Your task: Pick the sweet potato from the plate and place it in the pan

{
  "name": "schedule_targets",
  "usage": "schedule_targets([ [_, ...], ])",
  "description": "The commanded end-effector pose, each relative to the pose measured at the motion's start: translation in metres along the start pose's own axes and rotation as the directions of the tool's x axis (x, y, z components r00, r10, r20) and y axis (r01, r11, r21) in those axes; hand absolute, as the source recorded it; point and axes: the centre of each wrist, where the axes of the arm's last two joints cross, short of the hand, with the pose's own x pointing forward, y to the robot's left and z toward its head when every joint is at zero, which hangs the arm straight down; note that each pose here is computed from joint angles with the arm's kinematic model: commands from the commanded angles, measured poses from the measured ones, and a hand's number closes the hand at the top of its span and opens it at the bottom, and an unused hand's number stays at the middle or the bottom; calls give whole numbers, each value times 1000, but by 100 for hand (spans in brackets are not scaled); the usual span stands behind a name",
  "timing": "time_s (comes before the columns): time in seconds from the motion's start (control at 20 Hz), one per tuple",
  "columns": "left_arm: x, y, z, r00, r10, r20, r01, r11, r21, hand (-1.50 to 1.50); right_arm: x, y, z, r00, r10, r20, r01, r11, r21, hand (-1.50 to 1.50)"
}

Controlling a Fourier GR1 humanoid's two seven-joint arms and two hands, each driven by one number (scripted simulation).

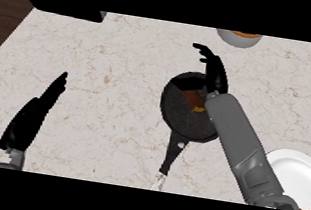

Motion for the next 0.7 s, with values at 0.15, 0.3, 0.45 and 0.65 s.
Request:
schedule_targets([
  [0.15,-9,3,9,1000,-12,-20,12,1000,18,0,9,-13,-10,978,-204,35,206,943,-260,-150],
  [0.3,1,-6,4,1000,11,-24,-10,999,38,0,-2,-41,-16,965,-260,33,255,902,-347,-150],
  [0.45,-6,1,-5,999,11,-36,-9,998,64,0,-37,-87,-15,959,-282,31,271,878,-394,-150],
  [0.65,-9,8,11,999,-1,-44,4,998,63,0,-71,-122,-3,954,-284,97,298,856,-423,-150],
])
